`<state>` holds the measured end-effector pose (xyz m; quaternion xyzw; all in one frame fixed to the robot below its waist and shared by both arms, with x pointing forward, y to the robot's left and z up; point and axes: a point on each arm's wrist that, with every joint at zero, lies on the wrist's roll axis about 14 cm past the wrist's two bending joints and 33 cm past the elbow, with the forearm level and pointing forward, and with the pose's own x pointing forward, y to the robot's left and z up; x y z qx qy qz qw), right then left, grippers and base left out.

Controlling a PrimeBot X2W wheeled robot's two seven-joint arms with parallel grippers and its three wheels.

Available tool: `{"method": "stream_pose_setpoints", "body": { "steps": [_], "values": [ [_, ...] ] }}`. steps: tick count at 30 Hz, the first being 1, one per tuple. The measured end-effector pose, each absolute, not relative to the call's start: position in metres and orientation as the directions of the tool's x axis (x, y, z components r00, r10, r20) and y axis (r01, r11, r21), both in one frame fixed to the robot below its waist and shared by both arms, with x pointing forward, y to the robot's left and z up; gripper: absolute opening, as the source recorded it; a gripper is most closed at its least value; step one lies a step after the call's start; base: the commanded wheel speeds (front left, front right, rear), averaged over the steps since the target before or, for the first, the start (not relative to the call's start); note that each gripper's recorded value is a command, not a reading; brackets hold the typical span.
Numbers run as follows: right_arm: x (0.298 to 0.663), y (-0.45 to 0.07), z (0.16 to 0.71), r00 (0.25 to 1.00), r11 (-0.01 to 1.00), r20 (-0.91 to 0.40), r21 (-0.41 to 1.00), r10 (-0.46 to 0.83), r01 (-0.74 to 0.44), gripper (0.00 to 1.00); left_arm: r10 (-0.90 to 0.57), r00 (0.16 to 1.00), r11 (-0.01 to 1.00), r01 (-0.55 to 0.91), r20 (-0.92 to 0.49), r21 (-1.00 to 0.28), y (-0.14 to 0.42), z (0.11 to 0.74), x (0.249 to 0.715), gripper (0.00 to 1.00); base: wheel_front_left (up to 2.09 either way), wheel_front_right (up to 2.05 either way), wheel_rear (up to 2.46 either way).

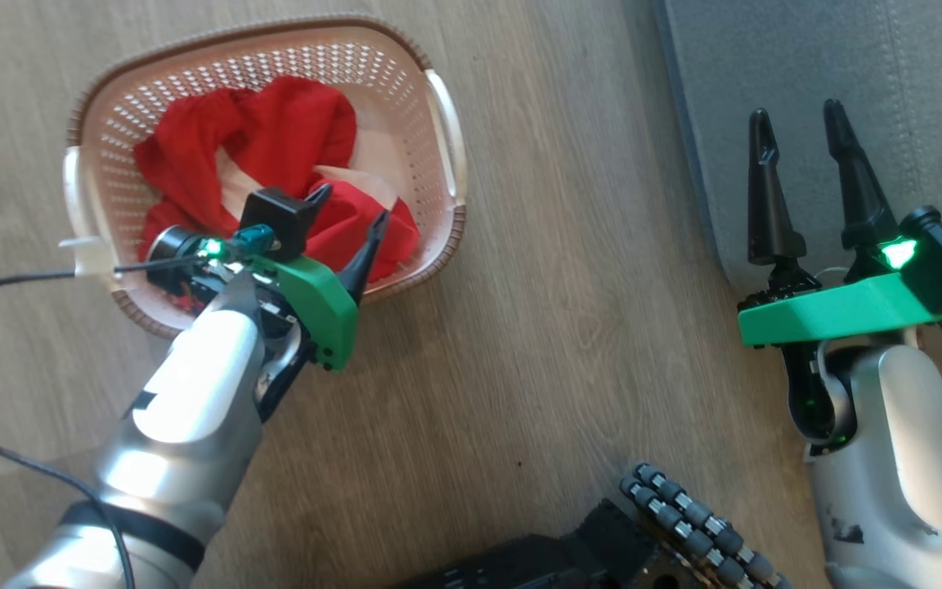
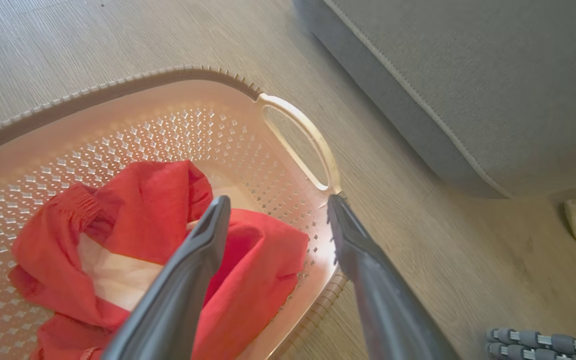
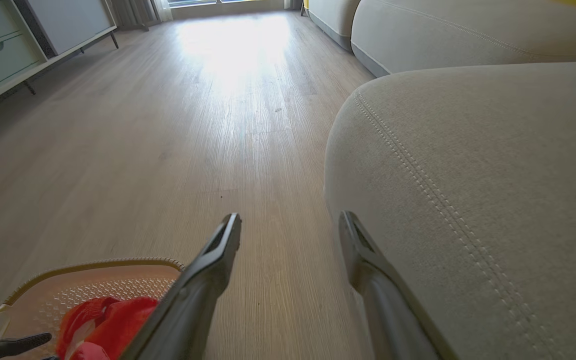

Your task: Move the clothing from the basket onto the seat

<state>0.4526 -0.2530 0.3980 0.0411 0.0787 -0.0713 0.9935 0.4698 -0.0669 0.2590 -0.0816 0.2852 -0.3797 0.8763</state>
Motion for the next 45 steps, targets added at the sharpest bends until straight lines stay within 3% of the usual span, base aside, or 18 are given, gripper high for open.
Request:
{"method": "stream_pose_setpoints", "body": {
  "steps": [22, 23, 25, 31, 40, 45],
  "values": [
    [0.441, -0.276, 0.381, 0.956, 0.976, -0.212, 0.035, -0.201, 0.213, 1.00, -0.648, 0.420, 0.721, 0.606, -0.636, -0.335, -0.053, 0.171, 0.462, 1.00, 0.00, 0.00, 0.00],
    [0.441, -0.276, 0.381, 0.956, 0.976, -0.214, 0.034, -0.202, 0.214, 1.00, -0.645, 0.413, 0.722, 0.606, -0.643, -0.335, -0.052, 0.168, 0.461, 0.92, 0.00, 0.00, 0.00],
    [0.440, -0.277, 0.380, 0.955, 0.976, -0.215, 0.034, -0.202, 0.215, 1.00, -0.637, 0.402, 0.725, 0.602, -0.657, -0.334, -0.050, 0.165, 0.457, 0.04, 0.00, 0.00, 0.00],
    [0.443, -0.275, 0.393, 0.963, 0.976, -0.180, 0.051, -0.199, 0.212, 1.00, -0.652, 0.422, 0.719, 0.609, -0.630, -0.335, -0.055, 0.185, 0.458, 0.00, 0.00, 0.00, 0.00],
    [0.424, -0.261, 0.420, 0.975, 0.981, -0.140, 0.067, -0.172, 0.183, 1.00, -0.624, 0.658, 0.781, 0.535, -0.421, -0.321, -0.035, 0.289, 0.511, 0.00, 0.00, 0.00, 0.00],
    [0.413, -0.255, 0.444, 0.983, 0.985, -0.089, 0.061, -0.159, 0.165, 1.00, -0.570, 0.766, 0.818, 0.498, -0.297, -0.287, -0.007, 0.353, 0.512, 0.00, 0.00, 0.00, 0.00]
  ]
}}
